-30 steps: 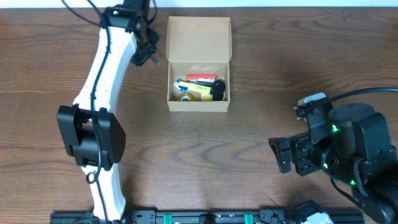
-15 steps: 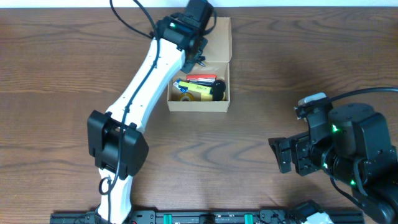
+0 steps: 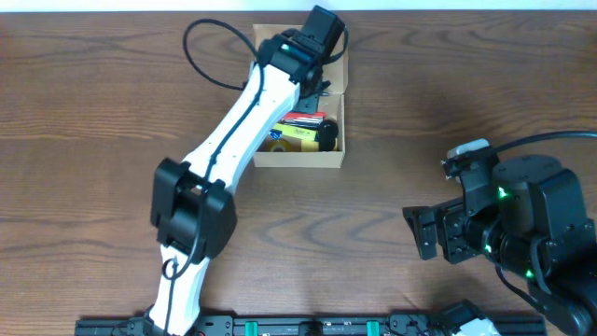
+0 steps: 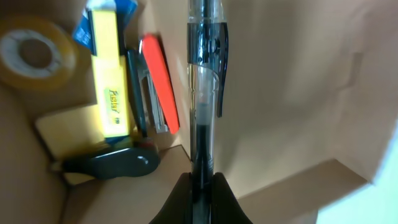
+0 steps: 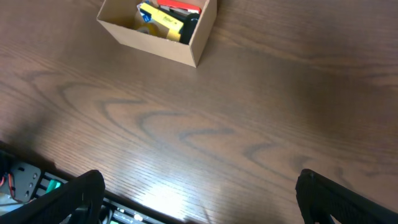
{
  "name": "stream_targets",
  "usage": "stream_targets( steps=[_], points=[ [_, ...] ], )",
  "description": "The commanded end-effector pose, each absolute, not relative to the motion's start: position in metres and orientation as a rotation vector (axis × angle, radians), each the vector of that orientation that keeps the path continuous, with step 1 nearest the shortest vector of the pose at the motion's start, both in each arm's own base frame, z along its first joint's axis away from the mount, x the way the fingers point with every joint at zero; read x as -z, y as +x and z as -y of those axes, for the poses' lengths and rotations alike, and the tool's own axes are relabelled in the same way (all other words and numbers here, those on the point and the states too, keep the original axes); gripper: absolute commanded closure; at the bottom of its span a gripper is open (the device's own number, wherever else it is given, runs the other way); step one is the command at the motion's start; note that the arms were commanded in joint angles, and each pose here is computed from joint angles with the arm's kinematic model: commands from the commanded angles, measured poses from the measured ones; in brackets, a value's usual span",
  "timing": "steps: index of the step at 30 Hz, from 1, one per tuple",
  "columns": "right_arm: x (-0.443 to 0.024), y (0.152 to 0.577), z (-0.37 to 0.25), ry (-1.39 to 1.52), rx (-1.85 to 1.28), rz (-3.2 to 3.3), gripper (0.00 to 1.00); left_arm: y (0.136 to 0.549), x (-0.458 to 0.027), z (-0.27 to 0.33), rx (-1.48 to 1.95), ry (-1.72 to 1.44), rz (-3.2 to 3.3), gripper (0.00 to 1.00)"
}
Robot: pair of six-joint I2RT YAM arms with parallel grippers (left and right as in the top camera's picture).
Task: Pack container
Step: 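Carry the pen into the box with the left gripper and release it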
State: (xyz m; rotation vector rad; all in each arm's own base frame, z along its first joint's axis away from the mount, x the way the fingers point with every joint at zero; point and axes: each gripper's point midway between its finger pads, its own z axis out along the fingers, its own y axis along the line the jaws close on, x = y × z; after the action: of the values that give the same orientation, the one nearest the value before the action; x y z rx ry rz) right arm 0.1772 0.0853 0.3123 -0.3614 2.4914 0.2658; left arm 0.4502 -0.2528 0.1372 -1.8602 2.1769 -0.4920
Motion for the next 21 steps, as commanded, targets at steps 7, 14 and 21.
stream_targets(
  steps=[7,14,21],
  points=[
    [-0.316,0.178,-0.082,-0.356,-0.251,-2.477,0.01,0.447,-0.099,0.261,0.436,-1.972,-2.198,0.94],
    [-0.316,0.178,-0.082,-0.356,-0.250,-2.477,0.01,0.451,-0.098,0.254,0.404,-1.959,-2.161,0.94],
    [-0.316,0.178,-0.082,-0.356,-0.251,-2.477,0.01,0.453,-0.095,0.248,0.368,-1.946,-2.134,0.94]
  ],
)
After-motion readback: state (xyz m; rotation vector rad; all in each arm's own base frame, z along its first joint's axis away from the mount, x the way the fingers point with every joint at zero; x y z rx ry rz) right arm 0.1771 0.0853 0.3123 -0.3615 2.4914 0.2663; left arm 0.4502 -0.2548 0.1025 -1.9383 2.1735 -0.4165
